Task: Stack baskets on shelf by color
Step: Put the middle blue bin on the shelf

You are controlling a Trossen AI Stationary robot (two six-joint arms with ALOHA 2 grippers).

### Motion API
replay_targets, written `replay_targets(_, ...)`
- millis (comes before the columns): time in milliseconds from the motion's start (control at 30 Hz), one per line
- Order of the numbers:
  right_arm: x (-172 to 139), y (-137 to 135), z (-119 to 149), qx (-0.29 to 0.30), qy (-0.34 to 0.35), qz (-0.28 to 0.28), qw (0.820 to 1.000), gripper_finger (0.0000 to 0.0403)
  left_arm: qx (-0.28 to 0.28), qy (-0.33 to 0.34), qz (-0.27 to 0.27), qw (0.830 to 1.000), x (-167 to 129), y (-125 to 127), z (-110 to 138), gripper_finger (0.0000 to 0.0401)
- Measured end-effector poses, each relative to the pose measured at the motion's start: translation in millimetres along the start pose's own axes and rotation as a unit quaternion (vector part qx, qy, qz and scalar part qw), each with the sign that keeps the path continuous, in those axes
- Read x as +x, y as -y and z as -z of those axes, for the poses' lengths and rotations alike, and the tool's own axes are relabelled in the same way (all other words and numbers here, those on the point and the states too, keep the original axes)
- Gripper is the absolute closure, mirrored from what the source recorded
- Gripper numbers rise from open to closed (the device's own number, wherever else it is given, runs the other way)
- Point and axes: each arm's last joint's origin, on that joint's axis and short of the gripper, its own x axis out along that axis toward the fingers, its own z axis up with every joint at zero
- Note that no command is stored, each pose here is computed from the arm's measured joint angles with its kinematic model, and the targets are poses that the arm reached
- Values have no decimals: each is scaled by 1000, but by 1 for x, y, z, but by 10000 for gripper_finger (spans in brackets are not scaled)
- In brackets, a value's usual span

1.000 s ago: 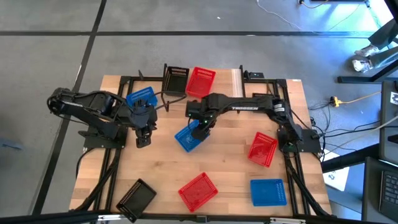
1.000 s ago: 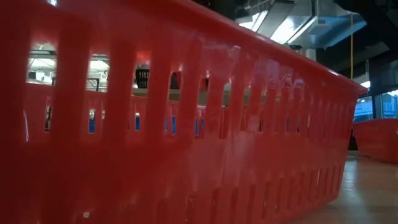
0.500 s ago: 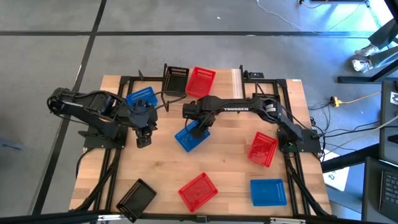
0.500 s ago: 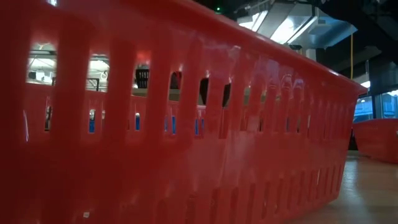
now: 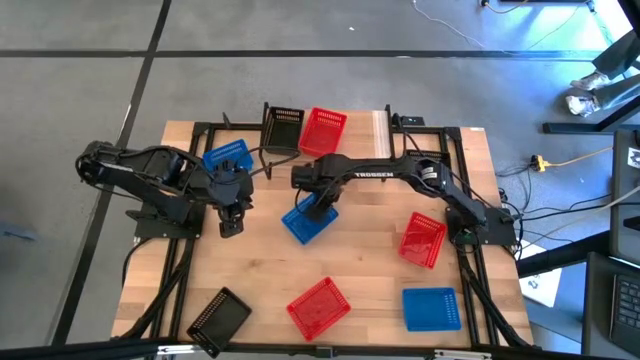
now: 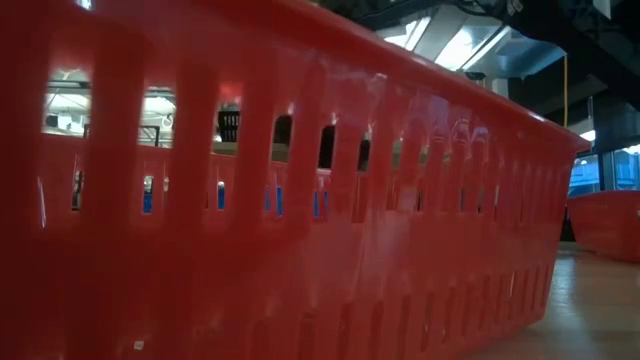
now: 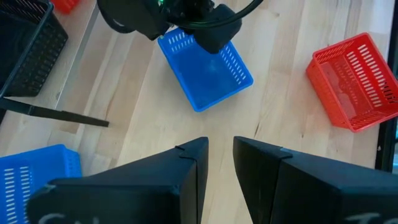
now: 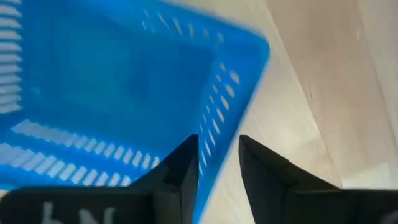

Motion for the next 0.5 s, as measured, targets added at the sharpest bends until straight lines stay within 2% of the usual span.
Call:
replay_targets(233,0,3,-3,-19,-5,-40,999,389,0,0,0,1000,0,0,0,335)
replay_targets(500,-11,3,5,-45,-33,-61,997,396,-3,0,0,1000,0,0,0,335)
